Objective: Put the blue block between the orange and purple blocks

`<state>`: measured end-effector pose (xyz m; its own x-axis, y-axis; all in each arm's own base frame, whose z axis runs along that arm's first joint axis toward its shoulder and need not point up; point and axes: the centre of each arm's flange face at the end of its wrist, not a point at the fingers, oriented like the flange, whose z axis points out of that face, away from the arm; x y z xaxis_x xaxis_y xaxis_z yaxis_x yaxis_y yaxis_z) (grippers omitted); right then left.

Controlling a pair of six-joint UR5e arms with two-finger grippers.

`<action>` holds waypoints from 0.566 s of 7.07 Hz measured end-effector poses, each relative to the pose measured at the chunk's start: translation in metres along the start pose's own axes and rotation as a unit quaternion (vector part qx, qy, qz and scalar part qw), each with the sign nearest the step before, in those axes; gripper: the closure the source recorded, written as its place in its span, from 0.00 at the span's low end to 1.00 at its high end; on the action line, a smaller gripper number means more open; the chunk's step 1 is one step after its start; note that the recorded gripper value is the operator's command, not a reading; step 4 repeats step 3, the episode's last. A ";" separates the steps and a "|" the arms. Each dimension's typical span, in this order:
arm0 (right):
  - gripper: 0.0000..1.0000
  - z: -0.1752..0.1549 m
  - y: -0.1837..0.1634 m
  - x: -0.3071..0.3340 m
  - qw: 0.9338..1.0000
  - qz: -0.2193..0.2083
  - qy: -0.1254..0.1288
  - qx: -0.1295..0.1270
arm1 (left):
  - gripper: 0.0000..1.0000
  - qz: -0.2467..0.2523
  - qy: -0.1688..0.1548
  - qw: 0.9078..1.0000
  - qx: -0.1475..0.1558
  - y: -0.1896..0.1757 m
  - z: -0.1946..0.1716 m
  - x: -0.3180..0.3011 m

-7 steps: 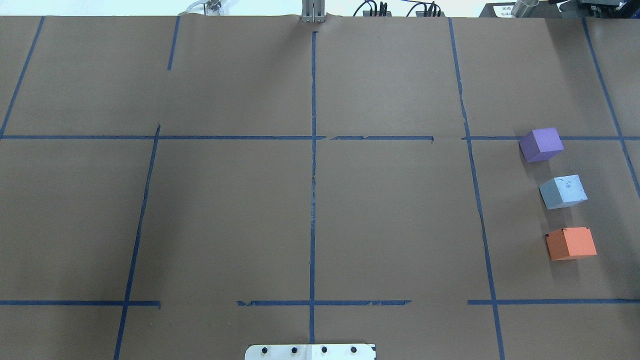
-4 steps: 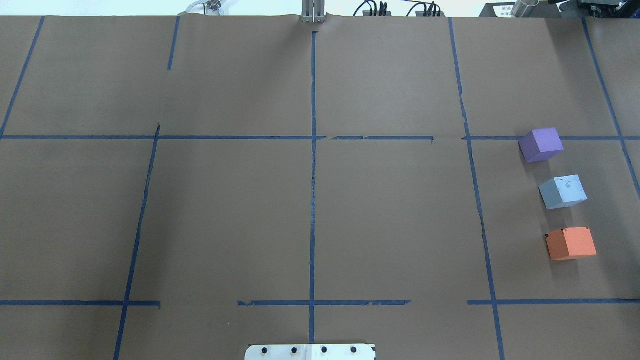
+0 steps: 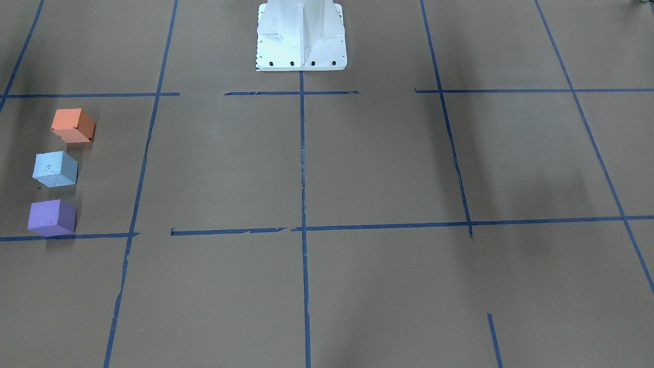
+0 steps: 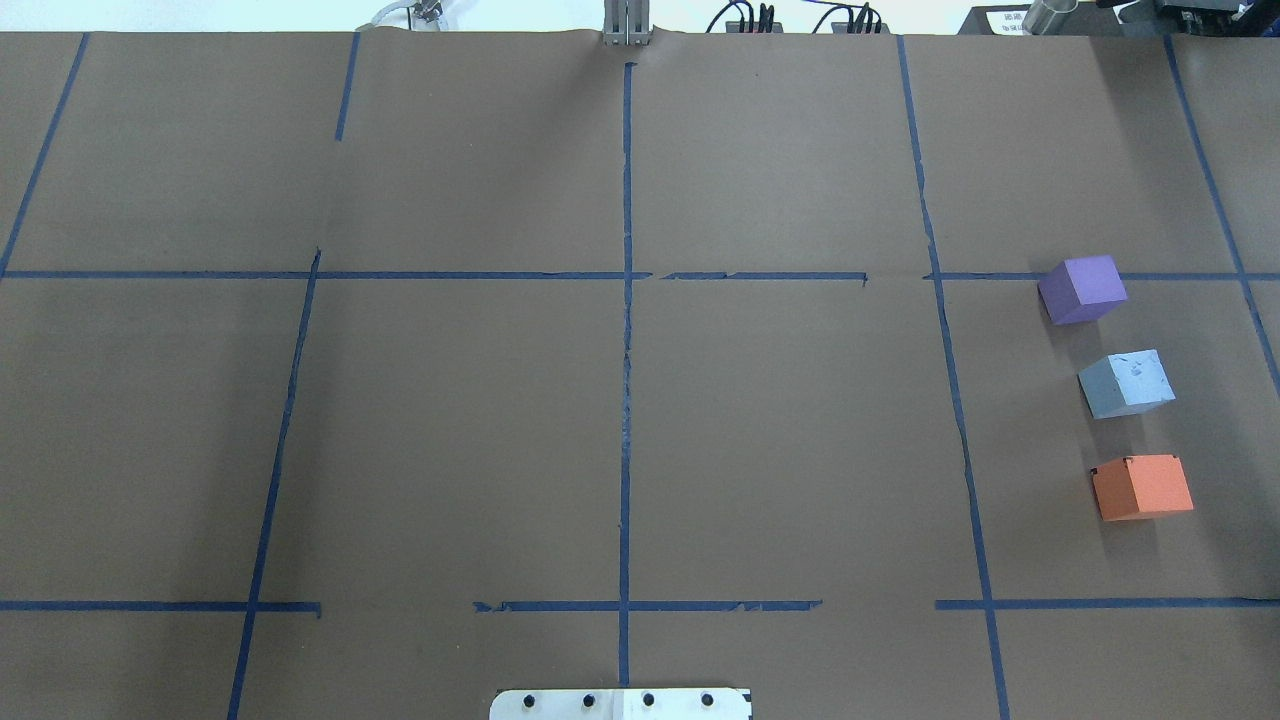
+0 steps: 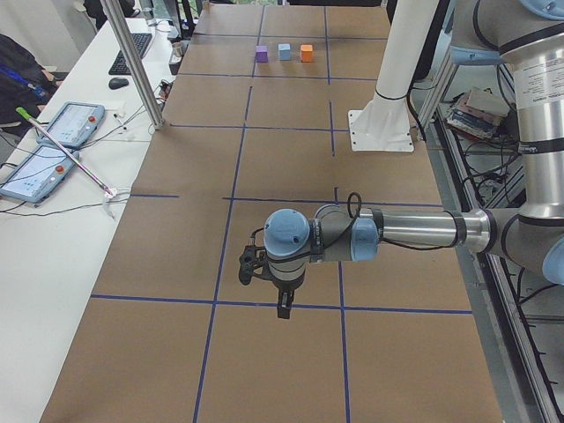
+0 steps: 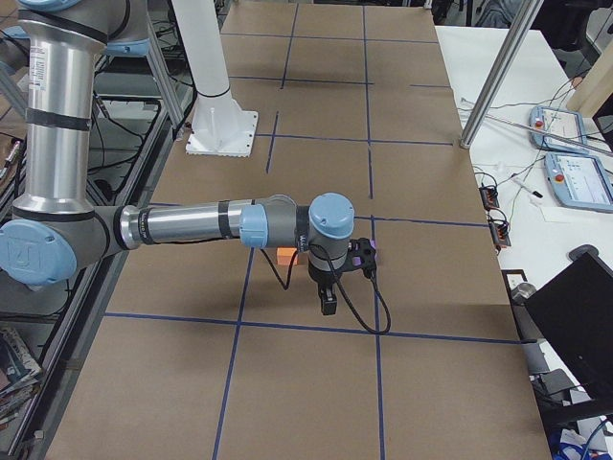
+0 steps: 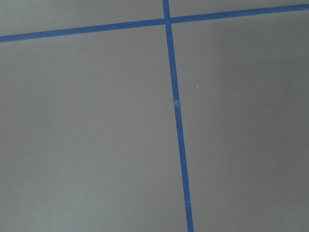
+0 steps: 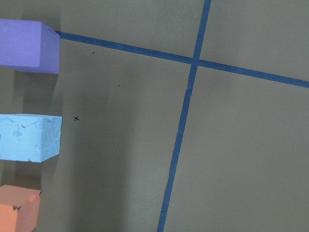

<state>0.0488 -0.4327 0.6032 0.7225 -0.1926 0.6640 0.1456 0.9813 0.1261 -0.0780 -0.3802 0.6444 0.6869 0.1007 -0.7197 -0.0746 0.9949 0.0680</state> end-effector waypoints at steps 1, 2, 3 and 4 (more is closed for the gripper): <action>0.00 0.000 0.000 0.000 1.000 0.000 0.000 0.000 | 0.00 0.000 0.000 1.000 0.000 0.000 0.001 -0.001; 0.00 0.000 0.000 0.000 1.000 -0.001 0.000 0.000 | 0.00 0.000 0.000 1.000 0.000 -0.001 0.001 -0.001; 0.00 0.000 0.000 -0.001 1.000 -0.001 0.000 0.001 | 0.00 0.001 0.000 1.000 0.000 -0.001 0.001 -0.001; 0.00 0.000 0.000 -0.001 1.000 -0.001 0.000 0.001 | 0.00 0.001 0.000 1.000 0.000 -0.001 0.001 -0.001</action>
